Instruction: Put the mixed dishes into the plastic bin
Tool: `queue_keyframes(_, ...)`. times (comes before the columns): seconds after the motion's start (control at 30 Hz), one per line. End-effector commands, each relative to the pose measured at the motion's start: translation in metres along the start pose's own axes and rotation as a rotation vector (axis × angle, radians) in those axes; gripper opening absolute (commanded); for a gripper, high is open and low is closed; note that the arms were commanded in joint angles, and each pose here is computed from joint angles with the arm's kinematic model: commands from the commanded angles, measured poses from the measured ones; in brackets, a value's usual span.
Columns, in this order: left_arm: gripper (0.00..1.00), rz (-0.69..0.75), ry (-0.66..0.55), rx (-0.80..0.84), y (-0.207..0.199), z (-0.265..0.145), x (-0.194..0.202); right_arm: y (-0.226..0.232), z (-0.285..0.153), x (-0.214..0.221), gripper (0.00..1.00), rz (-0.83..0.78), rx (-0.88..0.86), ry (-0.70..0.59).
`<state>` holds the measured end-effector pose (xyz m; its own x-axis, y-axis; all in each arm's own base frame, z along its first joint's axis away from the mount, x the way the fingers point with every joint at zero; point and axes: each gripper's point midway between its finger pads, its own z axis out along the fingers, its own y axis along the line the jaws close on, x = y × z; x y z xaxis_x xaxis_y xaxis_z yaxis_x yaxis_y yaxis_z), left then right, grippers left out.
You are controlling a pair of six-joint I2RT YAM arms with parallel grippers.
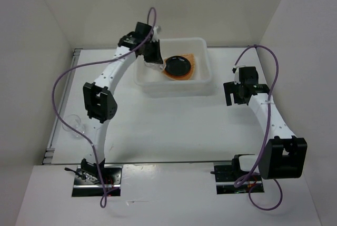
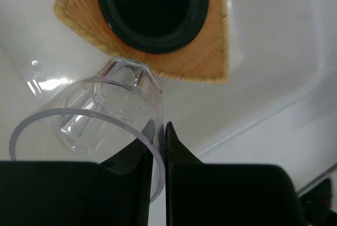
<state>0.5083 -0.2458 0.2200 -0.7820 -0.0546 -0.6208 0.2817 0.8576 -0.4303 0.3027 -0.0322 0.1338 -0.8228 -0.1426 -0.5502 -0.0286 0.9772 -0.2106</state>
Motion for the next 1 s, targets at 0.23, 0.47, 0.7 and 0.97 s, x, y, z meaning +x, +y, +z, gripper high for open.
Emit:
queue_keyframes(0.23, 0.00, 0.085, 0.059, -0.462, 0.058, 0.029, 0.033, -0.007, -0.010, -0.018, 0.96, 0.030, 0.027, -0.092)
queue_keyframes(0.47, 0.08, 0.071, 0.178, -0.494, 0.080, 0.059, 0.071, -0.009, -0.010, -0.017, 0.96, 0.030, 0.036, -0.091)
queue_keyframes(0.7, 0.40, 0.070, 0.169, -0.482, 0.075, 0.054, 0.067, -0.009, -0.010, -0.017, 0.96, 0.030, 0.036, -0.091)
queue_keyframes(0.97, 0.78, 0.073, -0.105, -0.497, 0.032, -0.038, -0.014, -0.009, -0.010, -0.017, 0.96, 0.030, 0.036, -0.091)
